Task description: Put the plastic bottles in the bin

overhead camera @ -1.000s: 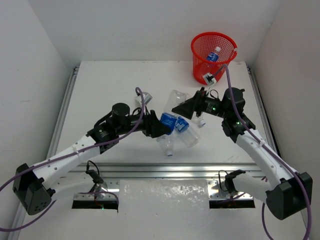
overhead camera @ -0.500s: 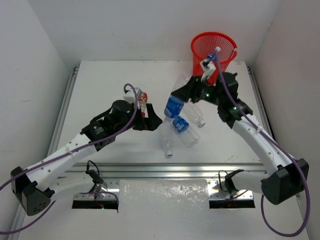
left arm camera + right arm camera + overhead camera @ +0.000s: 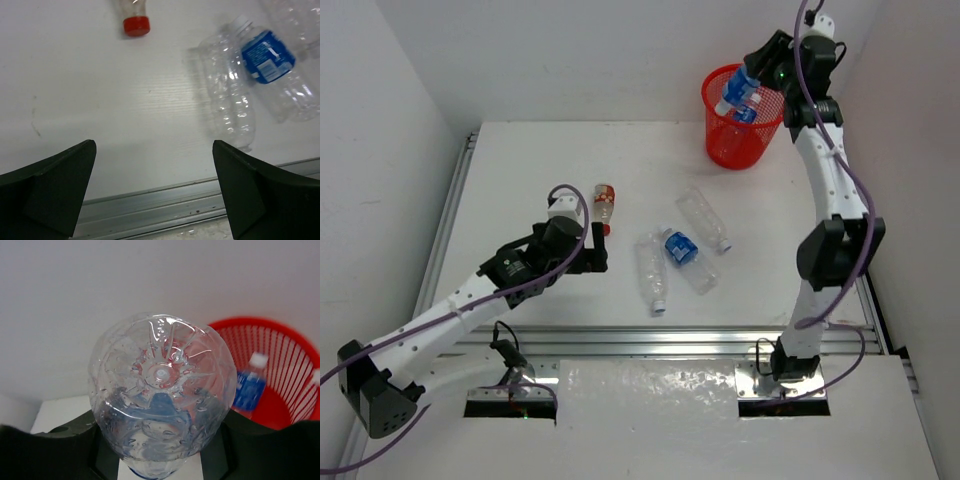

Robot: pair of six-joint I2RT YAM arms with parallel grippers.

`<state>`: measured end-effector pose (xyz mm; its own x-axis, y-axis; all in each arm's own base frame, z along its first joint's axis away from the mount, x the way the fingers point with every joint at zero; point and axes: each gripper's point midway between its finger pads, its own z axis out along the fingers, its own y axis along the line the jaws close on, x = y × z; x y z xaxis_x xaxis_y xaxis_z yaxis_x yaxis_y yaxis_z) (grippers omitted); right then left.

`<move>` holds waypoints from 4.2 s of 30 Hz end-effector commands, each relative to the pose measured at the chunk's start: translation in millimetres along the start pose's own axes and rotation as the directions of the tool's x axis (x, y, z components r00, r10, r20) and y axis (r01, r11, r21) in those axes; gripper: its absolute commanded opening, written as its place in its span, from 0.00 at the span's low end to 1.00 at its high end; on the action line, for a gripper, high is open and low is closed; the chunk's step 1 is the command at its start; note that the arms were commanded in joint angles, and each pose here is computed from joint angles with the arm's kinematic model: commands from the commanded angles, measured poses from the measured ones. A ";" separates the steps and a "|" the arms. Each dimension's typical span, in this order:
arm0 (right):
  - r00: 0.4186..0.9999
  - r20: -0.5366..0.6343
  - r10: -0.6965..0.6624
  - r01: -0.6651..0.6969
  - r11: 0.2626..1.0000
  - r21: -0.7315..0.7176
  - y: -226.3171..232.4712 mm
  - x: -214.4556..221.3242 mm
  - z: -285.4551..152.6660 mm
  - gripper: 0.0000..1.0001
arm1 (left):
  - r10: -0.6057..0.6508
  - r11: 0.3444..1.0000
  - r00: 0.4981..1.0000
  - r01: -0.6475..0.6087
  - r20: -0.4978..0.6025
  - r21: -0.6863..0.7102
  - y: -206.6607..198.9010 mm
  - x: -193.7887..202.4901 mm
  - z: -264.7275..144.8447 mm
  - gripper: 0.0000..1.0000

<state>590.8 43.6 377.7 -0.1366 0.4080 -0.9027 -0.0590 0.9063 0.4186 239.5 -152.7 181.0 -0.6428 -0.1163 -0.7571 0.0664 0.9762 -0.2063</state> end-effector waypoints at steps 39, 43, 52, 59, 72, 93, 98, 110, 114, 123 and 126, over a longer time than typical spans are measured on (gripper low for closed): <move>0.935 -0.330 -0.131 -0.001 0.928 -0.371 86.7 138.6 -233.9 0.99 | -0.136 0.959 0.960 0.066 -0.245 -0.277 33.1 -60.4 248.2 0.94; 0.919 -0.366 -0.146 -0.012 0.918 -0.397 88.2 151.8 -246.1 0.99 | -0.128 0.962 0.950 0.049 -0.285 -0.270 38.2 -37.6 265.9 0.79; 0.912 -0.390 -0.126 -0.115 0.835 -0.538 112.7 166.0 -261.3 0.99 | -0.157 0.969 0.972 0.117 -0.175 -0.219 29.1 -50.0 204.8 0.05; 0.888 -0.449 -0.098 -0.341 0.515 -0.786 170.1 168.6 -289.4 0.99 | -0.068 0.733 0.994 -0.005 0.081 0.680 -109.4 -74.4 46.8 0.02; 0.904 -0.379 -0.199 -0.281 0.391 -0.876 237.2 188.8 -313.2 0.99 | -0.049 0.166 0.980 -0.181 0.192 0.969 -178.2 -60.6 -106.7 0.04; 0.970 -0.237 -0.053 -0.008 0.969 -0.249 114.2 145.3 -159.9 0.00 | -0.221 0.963 0.970 0.202 0.097 0.177 -24.9 -55.2 10.3 1.00; 0.998 -0.067 -0.016 0.018 0.999 0.031 39.9 72.4 -72.0 0.00 | -0.148 0.977 0.980 0.124 0.133 0.174 -11.4 -51.6 -11.1 1.00; 0.957 0.175 -0.234 0.193 0.956 0.223 -38.5 -42.3 51.9 0.02 | -0.183 0.978 0.969 0.163 0.164 0.130 5.0 -45.1 -18.0 1.00; 0.962 0.126 -0.241 0.211 0.954 0.214 -54.1 -14.8 71.9 0.56 | -0.168 0.979 0.979 0.151 0.117 0.139 -0.6 -34.4 -7.7 1.00; 0.961 0.154 -0.228 0.199 0.963 0.183 -27.1 -55.6 36.5 0.99 | -0.186 0.966 0.982 0.178 0.029 0.186 -19.6 -24.8 7.6 1.00; 0.978 0.104 -0.181 0.159 0.969 0.191 -12.0 -63.0 -3.1 0.99 | -0.211 0.947 0.977 0.212 -0.029 0.240 -43.1 -14.0 24.3 1.00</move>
<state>650.1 1.4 323.4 -0.1628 0.2116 -0.9637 0.1410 0.9717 0.1896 259.4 -166.8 183.4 -0.6484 -0.2817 -0.7072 0.0612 0.9067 -0.4173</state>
